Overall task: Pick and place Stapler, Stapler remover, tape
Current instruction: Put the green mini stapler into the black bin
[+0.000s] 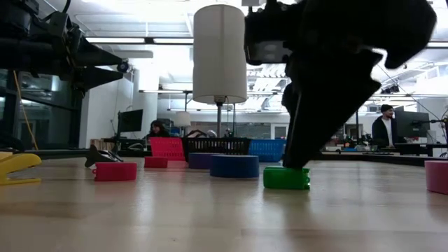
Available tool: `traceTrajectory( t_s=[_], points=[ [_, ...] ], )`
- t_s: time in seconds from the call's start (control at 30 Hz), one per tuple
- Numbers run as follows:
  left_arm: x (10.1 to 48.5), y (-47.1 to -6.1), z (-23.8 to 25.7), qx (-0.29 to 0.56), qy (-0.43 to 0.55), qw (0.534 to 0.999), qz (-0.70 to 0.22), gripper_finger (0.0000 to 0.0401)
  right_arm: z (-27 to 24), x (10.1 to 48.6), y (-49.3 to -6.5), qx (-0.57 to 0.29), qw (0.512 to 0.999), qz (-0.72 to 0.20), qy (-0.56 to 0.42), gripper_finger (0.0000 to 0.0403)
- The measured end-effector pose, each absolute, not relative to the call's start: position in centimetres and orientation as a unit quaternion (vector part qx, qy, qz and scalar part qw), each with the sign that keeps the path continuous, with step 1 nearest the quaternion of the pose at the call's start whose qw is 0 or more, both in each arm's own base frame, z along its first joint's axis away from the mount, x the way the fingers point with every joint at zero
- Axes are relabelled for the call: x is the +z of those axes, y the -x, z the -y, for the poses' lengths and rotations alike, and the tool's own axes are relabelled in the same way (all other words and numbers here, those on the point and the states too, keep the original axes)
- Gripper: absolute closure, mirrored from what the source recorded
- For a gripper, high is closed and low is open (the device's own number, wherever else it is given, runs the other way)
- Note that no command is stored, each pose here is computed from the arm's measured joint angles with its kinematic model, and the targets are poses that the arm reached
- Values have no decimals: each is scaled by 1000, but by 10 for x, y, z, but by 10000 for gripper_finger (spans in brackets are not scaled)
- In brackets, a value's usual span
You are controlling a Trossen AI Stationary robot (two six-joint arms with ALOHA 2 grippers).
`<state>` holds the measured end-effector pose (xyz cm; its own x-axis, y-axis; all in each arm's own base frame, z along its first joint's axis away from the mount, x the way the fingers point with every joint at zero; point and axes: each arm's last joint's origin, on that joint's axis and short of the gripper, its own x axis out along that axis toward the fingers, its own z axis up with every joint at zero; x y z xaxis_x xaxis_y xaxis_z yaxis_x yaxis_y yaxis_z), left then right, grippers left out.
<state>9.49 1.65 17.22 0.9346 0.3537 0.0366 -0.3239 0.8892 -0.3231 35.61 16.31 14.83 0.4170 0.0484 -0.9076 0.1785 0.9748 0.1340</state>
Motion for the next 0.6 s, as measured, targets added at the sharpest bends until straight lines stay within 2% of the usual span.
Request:
traceTrajectory(
  t_s=[0.4, 0.6],
  points=[
    [172, -95, -16, 174, 158, 971, 47, 176, -164, 138, -360, -35, 839, -535, -89, 213],
    [172, -95, -16, 174, 158, 971, 47, 176, -164, 138, -359, -21, 839, -540, -62, 252]
  ],
)
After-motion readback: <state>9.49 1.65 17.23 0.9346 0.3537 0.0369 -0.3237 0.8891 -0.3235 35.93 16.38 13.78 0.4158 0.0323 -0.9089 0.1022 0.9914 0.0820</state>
